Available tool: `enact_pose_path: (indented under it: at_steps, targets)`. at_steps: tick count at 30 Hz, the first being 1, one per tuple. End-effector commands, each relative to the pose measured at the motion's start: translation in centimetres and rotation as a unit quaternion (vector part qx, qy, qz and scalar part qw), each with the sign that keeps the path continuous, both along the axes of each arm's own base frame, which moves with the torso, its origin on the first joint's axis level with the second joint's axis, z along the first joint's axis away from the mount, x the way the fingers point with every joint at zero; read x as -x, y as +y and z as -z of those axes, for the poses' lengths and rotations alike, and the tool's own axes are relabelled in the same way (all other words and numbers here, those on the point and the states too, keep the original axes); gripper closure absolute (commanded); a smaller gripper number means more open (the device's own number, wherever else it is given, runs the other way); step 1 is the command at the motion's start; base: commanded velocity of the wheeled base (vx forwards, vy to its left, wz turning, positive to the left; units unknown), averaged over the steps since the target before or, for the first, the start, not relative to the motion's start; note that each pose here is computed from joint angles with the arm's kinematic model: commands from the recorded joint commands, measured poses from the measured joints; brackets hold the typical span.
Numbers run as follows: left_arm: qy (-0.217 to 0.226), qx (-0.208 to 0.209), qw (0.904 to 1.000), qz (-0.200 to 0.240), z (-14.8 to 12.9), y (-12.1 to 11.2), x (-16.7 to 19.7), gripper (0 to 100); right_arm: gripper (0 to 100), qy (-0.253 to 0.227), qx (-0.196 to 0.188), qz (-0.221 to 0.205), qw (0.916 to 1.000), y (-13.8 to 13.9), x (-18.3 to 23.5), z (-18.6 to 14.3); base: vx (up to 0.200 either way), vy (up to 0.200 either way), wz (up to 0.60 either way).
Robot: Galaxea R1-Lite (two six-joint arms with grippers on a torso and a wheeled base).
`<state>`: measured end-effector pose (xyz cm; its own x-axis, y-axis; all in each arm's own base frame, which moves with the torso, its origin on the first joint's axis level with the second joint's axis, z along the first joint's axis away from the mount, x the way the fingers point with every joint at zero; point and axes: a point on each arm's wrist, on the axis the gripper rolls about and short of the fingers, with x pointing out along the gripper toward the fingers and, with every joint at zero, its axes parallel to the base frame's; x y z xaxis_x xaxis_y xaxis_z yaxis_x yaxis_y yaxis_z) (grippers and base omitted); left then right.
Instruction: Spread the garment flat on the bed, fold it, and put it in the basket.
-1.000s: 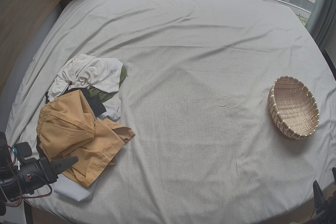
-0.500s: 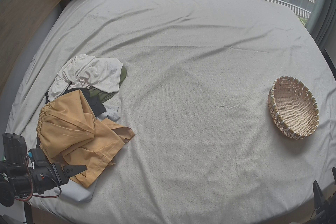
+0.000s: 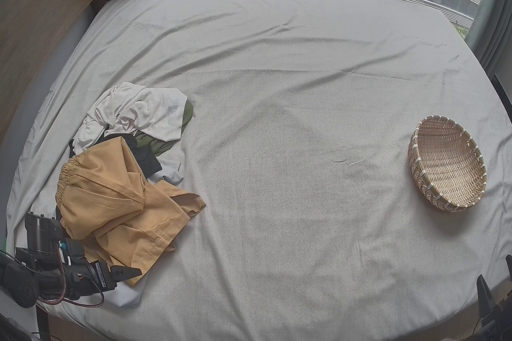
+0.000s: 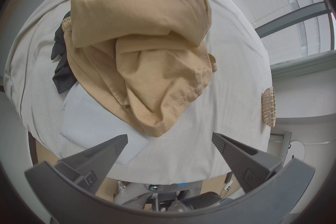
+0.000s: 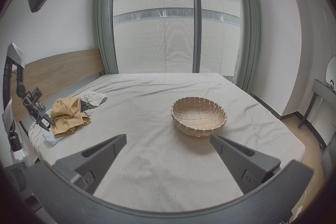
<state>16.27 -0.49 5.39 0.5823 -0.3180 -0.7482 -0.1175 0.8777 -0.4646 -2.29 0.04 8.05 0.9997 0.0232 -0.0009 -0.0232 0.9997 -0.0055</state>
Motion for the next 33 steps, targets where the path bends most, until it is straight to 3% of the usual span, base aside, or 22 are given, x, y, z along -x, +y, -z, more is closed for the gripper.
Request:
enact_pose_path:
  at_steps: [1, 23, 33]
  targets:
    - [0.029, -0.008, 0.9995, 0.002, 1.5, 0.3, -0.1, 0, 0, 0.004, 0.000, -0.001, 1.0000, 0.0, -0.1, 0.5, 0.000, 0.000, 0.00]
    - [0.035, -0.007, 0.9993, 0.012, 3.9, 0.0, -2.3, 0, 0, 0.003, 0.000, -0.001, 1.0000, 0.0, -0.1, 0.5, 0.000, 0.000, 0.00]
    - [-0.013, 0.000, 0.9999, 0.000, 4.3, 0.0, -3.8, 0, 0, 0.003, 0.000, -0.001, 1.0000, 0.0, -0.1, 0.5, 0.000, 0.000, 0.00]
